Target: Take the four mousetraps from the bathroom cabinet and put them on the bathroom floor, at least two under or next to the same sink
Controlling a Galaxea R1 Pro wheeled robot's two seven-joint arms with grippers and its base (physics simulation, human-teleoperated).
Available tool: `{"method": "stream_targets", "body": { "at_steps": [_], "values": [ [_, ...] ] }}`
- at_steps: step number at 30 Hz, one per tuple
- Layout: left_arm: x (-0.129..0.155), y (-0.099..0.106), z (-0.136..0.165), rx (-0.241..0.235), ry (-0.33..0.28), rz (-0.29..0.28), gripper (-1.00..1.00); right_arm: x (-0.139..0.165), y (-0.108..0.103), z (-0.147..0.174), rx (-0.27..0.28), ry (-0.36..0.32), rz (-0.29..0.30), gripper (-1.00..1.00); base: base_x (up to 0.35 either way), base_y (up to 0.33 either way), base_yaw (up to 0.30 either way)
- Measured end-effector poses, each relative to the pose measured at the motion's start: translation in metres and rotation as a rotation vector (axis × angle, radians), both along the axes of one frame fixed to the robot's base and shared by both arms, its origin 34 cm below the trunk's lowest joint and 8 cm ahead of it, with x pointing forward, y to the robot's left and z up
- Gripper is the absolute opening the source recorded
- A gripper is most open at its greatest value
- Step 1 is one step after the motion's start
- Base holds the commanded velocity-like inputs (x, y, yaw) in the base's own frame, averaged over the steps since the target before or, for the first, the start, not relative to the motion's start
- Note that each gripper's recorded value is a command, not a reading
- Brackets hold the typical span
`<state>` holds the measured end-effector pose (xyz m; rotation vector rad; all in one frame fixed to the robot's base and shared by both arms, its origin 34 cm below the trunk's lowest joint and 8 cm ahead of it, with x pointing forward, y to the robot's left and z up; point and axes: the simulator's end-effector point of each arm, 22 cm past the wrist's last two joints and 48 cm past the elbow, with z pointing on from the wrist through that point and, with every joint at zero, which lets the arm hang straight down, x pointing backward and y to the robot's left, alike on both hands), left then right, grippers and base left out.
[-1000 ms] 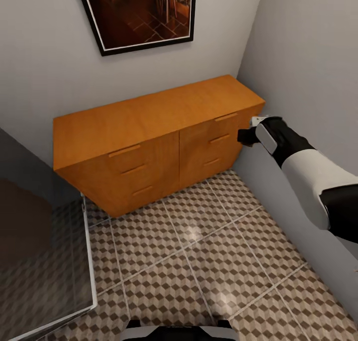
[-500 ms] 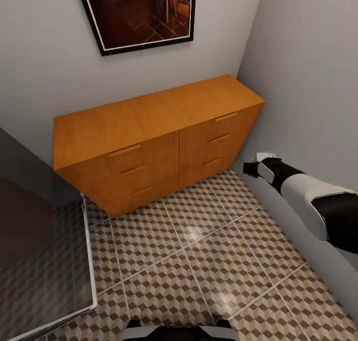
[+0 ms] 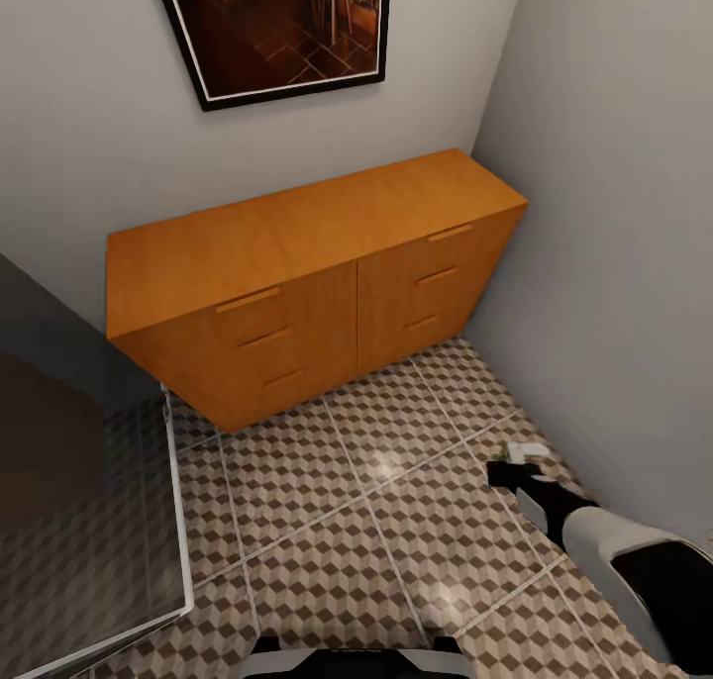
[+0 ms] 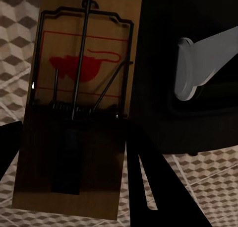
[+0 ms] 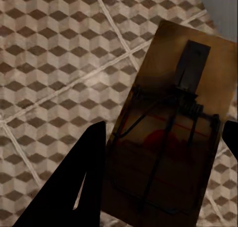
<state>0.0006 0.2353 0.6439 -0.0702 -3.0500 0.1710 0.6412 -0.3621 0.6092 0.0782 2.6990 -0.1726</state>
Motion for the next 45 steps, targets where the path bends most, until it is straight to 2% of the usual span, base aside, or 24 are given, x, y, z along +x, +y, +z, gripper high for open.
{"method": "stream_targets", "body": {
  "at_steps": [5,9,11,12,14,16,19,26,31,36,40,42,45],
  "values": [
    [-0.001,0.002,0.000,0.008,0.004,0.002,-1.00,-0.093,0.037,-0.033,0.110,0.047,0.082,-1.00,0.000,0.000,0.000],
    [-0.001,0.007,-0.001,0.029,0.006,0.004,-1.00,-0.144,0.055,-0.043,0.142,0.050,0.106,-1.00,0.000,0.000,0.000],
    [0.002,0.019,-0.003,0.091,-0.001,0.009,-1.00,-0.168,0.065,-0.046,0.154,0.042,0.118,-1.00,0.000,0.000,0.000],
    [0.007,0.030,-0.005,0.156,-0.013,0.019,-1.00,-0.186,0.073,-0.047,0.165,0.043,0.124,-1.00,0.000,0.000,0.000],
    [0.022,0.042,-0.009,0.235,-0.046,0.032,-1.00,-0.211,0.085,-0.050,0.181,0.055,0.126,-1.00,0.000,0.000,0.000],
    [0.039,0.046,-0.013,0.280,-0.079,0.052,-1.00,-0.230,0.097,-0.050,0.197,0.060,0.128,-1.00,0.000,0.000,0.000],
    [0.057,0.042,-0.021,0.287,-0.081,0.077,-1.00,-0.250,0.118,-0.049,0.222,0.055,0.134,-1.00,0.000,0.000,0.000],
    [0.080,0.044,-0.030,0.245,-0.046,0.081,-1.00,-0.292,0.131,-0.049,0.243,0.092,0.140,-1.00,0.000,0.000,0.000],
    [0.085,0.048,-0.030,0.240,-0.052,0.079,-1.00,-0.303,0.143,-0.049,0.260,0.106,0.136,-1.00,0.000,0.000,0.000],
    [0.099,0.058,-0.029,0.253,-0.128,0.086,-1.00,-0.308,0.144,-0.049,0.260,0.113,0.134,-1.00,0.000,0.000,0.000],
    [0.107,0.085,-0.025,0.297,-0.209,0.078,-1.00,-0.309,0.144,-0.049,0.258,0.114,0.132,-1.00,0.000,0.000,0.000],
    [0.108,0.093,-0.023,0.312,-0.229,0.071,-1.00,-0.309,0.143,-0.049,0.256,0.114,0.132,-1.00,0.000,0.000,0.000],
    [0.105,0.088,-0.022,0.295,-0.235,0.050,-1.00,-0.308,0.142,-0.048,0.255,0.113,0.132,-1.00,0.000,0.000,0.000]
  ]
}}
